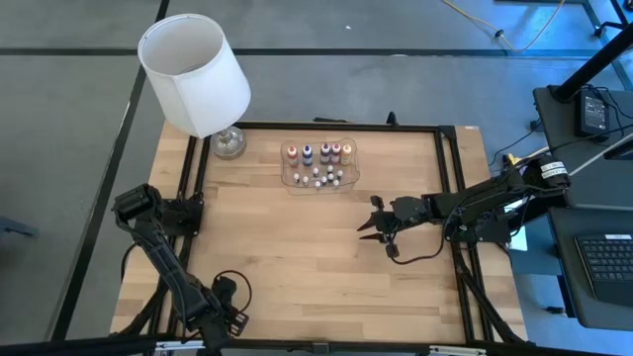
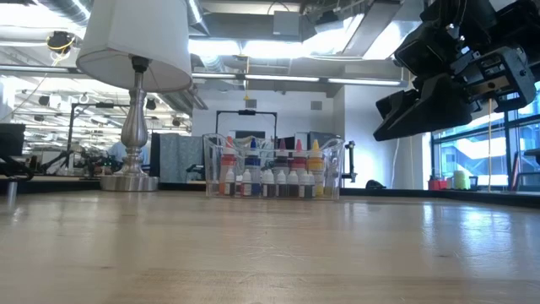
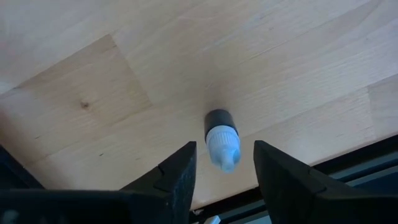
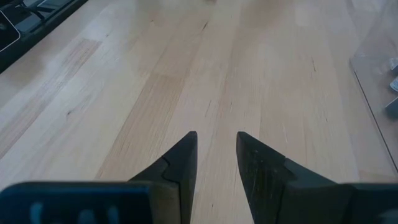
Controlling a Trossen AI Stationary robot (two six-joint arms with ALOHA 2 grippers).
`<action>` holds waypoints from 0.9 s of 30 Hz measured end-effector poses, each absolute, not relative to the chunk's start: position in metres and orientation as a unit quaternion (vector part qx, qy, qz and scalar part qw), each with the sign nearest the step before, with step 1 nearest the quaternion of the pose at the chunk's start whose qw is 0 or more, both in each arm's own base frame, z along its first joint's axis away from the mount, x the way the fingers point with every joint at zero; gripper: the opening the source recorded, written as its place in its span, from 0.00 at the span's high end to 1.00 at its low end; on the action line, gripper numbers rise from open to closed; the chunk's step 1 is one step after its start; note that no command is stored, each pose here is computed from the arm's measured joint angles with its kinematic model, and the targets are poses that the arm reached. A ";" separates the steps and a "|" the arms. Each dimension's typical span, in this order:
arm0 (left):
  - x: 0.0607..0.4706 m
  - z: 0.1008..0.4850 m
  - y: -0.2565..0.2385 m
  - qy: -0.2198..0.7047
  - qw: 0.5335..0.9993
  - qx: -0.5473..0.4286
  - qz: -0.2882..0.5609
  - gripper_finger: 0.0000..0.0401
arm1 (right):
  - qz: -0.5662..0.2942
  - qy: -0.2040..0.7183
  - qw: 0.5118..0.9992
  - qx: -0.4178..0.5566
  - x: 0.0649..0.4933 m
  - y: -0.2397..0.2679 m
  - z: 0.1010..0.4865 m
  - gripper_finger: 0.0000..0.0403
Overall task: Pick & Place food coloring
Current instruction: Put the small purple food coloring bottle into the transparent bin
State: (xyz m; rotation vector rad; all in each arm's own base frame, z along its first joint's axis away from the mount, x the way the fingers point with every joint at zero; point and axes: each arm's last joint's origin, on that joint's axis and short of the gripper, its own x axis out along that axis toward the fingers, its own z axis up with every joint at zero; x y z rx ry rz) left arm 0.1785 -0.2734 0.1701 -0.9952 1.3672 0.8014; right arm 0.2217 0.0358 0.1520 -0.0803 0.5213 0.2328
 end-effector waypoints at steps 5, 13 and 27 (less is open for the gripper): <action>0.178 0.170 -0.273 0.588 0.593 -0.428 0.345 0.69 | 0.115 0.257 0.959 -0.039 0.222 0.036 0.152 0.71; 0.178 0.170 -0.273 0.588 0.593 -0.428 0.345 0.81 | 0.115 0.257 0.959 -0.040 0.222 0.036 0.152 0.71; 0.204 0.182 -0.263 0.567 0.656 -0.401 0.297 0.85 | 0.115 0.257 0.959 -0.041 0.222 0.036 0.152 0.71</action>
